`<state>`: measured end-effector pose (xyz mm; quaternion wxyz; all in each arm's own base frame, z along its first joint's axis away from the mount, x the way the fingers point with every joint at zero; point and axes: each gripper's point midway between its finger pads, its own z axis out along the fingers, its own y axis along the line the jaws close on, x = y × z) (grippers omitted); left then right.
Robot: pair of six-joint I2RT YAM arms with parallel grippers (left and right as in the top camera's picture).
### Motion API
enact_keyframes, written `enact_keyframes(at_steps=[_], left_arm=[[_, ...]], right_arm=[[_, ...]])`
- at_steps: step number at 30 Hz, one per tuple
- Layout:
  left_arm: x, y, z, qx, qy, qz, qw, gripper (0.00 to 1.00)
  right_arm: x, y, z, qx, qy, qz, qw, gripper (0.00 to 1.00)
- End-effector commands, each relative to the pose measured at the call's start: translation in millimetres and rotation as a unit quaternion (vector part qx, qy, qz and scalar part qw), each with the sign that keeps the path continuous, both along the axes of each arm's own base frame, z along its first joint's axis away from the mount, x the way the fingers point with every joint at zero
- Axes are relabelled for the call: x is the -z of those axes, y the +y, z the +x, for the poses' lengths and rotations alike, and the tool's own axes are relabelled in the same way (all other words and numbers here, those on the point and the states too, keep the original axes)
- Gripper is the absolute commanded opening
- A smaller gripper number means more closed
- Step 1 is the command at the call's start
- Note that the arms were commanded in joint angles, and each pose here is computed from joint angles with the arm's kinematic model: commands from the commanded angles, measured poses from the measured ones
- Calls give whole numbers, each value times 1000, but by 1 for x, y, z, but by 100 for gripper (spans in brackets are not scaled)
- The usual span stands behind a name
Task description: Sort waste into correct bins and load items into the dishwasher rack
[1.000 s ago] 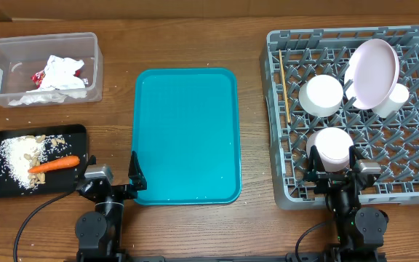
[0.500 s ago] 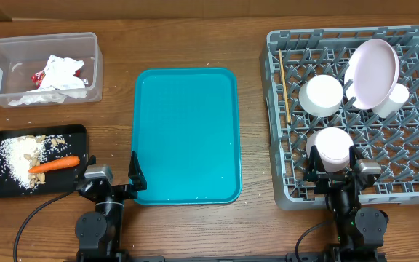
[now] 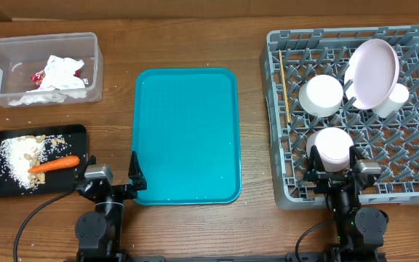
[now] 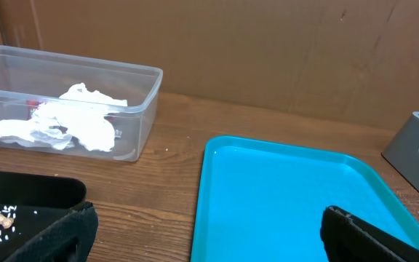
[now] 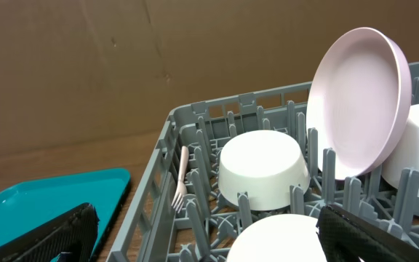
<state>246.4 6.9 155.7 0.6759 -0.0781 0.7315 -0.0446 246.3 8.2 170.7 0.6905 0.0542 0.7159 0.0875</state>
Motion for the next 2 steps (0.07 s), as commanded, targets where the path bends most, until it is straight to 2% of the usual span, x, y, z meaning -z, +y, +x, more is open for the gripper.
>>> enact_keyframes(at_steps=[1, 2], left_arm=[[-1, 1, 0, -2, -5, 12, 1000, 100], [-1, 1, 0, -2, -5, 12, 1000, 100]], right_arm=[[1, -2, 0, 4, -4, -4, 1000, 100], [1, -2, 0, 4, -4, -4, 1000, 100]])
